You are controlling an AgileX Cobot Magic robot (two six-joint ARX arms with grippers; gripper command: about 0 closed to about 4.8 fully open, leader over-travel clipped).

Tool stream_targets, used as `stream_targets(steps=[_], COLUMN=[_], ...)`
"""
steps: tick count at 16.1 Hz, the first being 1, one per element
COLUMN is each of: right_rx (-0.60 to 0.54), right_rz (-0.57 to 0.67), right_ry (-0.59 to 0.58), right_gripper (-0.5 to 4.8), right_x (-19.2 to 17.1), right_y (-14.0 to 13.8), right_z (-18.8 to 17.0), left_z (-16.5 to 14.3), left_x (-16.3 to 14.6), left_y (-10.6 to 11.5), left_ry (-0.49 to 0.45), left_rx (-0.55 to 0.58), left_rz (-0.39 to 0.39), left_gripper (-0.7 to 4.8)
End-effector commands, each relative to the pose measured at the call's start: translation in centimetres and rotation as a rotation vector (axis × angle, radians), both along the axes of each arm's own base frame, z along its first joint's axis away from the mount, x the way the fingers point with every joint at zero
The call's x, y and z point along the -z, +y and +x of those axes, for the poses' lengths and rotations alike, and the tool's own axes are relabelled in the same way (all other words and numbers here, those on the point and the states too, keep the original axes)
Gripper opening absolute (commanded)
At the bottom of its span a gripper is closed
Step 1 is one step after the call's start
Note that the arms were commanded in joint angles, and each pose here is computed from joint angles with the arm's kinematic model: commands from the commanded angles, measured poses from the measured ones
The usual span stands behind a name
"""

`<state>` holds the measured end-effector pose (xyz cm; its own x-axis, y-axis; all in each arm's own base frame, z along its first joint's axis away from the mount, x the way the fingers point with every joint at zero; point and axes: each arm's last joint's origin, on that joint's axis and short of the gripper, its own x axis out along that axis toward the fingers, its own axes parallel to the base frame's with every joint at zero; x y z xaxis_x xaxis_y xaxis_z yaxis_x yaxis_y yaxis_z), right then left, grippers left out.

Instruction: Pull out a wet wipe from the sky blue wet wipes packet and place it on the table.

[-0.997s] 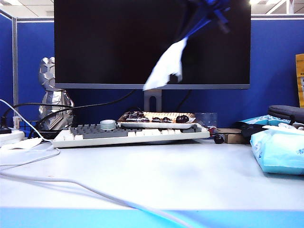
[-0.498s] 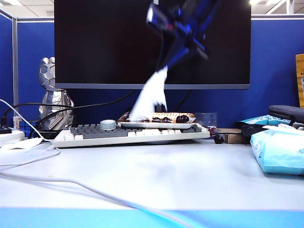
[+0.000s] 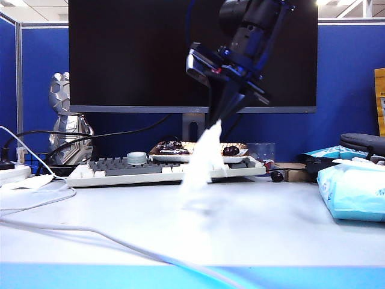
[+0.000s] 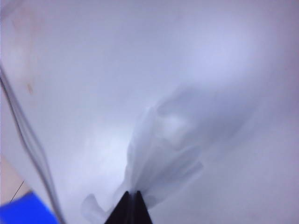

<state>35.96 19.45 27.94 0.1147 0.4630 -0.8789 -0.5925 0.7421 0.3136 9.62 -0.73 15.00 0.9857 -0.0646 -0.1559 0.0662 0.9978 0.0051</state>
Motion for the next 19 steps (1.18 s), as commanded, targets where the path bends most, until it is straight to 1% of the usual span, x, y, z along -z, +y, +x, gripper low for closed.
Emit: stream_targets(steps=[1, 5, 6, 7, 12, 15, 16, 18, 19], right_rx=[-0.007, -0.008, -0.009, -0.01, -0.007, -0.013, -0.012, -0.01, -0.01], right_rz=[-0.01, -0.015, -0.023, -0.023, -0.038, -0.026, -0.008, 0.018, 0.028], right_ry=[0.024, 0.035, 0.054, 0.059, 0.057, 0.025, -0.011, -0.066, -0.087], right_gripper=[-0.01, 0.05, 1.49, 2.32, 2.35, 2.29, 1.81, 0.22, -0.06], right_x=[0.0, 0.4, 0.8, 0.9, 0.9, 0.8, 0.6, -0.2, -0.9], right_y=[0.0, 0.1, 0.1, 0.2, 0.2, 0.3, 0.4, 0.6, 0.6], right_z=[-0.3, -0.2, -0.1, -0.1, -0.1, 0.1, 0.4, 0.6, 0.8], left_z=[0.0, 0.0, 0.0, 0.0, 0.0, 0.0, 0.0, 0.0, 0.0], left_x=[0.1, 0.1, 0.1, 0.1, 0.1, 0.1, 0.1, 0.1, 0.1], left_y=[0.0, 0.0, 0.0, 0.0, 0.0, 0.0, 0.0, 0.0, 0.0], left_ry=[0.01, 0.01, 0.01, 0.01, 0.01, 0.01, 0.01, 0.01, 0.01], left_rx=[0.0, 0.0, 0.0, 0.0, 0.0, 0.0, 0.0, 0.0, 0.0], left_rz=[-0.002, -0.002, -0.002, -0.002, -0.002, -0.002, -0.002, -0.002, -0.002], left_gripper=[-0.03, -0.03, -0.03, -0.03, -0.03, -0.03, -0.03, -0.03, -0.03])
